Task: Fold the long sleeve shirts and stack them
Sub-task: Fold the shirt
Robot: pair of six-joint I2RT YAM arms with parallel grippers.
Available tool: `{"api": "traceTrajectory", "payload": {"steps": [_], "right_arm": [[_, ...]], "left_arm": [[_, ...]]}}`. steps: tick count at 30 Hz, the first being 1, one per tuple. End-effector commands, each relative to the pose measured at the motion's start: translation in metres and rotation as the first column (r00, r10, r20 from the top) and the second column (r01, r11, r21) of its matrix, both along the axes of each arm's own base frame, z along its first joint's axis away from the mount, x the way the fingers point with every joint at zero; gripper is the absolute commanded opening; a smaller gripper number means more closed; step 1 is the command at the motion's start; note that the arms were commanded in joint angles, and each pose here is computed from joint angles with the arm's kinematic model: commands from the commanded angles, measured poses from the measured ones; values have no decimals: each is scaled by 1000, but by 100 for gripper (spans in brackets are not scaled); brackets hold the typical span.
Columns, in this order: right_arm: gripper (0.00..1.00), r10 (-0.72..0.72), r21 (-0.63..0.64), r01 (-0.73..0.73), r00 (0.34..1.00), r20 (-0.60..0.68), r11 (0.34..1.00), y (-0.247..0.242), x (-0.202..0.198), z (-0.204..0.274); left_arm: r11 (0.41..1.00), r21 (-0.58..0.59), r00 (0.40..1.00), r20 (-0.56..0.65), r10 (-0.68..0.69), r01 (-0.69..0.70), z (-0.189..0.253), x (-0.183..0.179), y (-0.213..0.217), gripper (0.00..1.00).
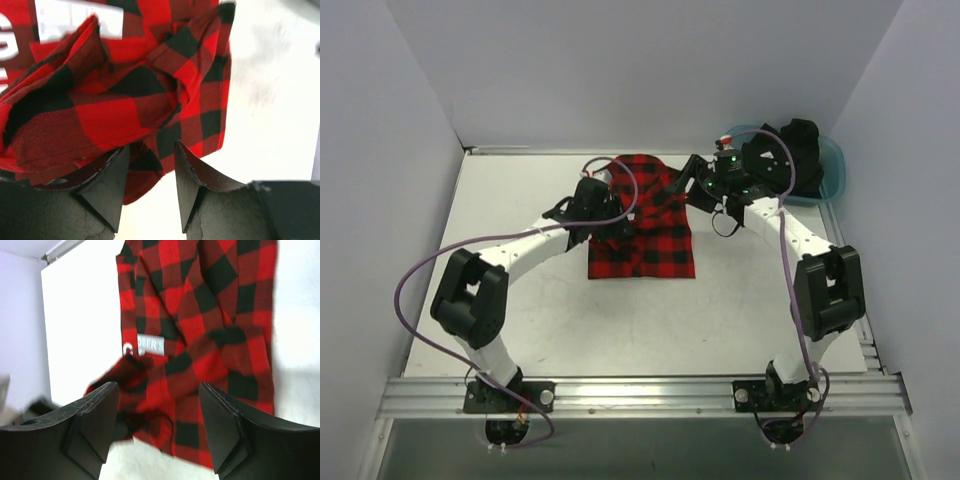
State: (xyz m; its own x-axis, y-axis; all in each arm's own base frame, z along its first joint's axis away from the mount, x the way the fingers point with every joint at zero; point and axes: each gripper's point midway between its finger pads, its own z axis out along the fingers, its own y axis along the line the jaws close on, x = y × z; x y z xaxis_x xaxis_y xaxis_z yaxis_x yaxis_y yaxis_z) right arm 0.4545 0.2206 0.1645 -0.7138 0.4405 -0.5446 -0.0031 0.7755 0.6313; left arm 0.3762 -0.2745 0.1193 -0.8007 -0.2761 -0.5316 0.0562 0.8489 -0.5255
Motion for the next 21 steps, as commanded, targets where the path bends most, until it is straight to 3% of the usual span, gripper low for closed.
{"api": "traceTrajectory", "payload": {"steps": [1, 6, 11, 15, 17, 18, 19, 21], "right_arm": [[65, 67, -43, -67, 998, 11, 997, -4, -38, 8], [65, 82, -81, -82, 997, -4, 993, -13, -71, -4], [65, 78, -179, -85, 996, -44, 980, -32, -93, -23], [65, 72, -235, -81, 996, -44, 969, -42, -96, -26], [65, 66, -252, -76, 997, -46, 965, -45, -96, -26], [65, 70, -254, -79, 996, -47, 964, -45, -96, -26], [64, 76, -257, -87, 996, -52, 962, -44, -96, -27], [62, 104, -262, -119, 992, -71, 958, -37, -99, -32]], "left_arm": [[999, -30, 998, 69, -9, 11, 27, 26, -4, 50], [999, -40, 995, 96, 3, 1, 33, 59, -5, 49], [999, -34, 983, 181, 21, -15, 50, 116, -10, 50], [1000, -2, 954, 299, 28, -29, 86, 136, -2, 61], [1000, 5, 919, 393, 25, -30, 126, 130, 6, 73], [999, 23, 922, 386, 35, -47, 121, 123, 14, 75], [999, 6, 908, 417, 44, -51, 143, 112, 20, 78], [994, 47, 929, 362, 76, -99, 120, 93, 38, 89]]}}
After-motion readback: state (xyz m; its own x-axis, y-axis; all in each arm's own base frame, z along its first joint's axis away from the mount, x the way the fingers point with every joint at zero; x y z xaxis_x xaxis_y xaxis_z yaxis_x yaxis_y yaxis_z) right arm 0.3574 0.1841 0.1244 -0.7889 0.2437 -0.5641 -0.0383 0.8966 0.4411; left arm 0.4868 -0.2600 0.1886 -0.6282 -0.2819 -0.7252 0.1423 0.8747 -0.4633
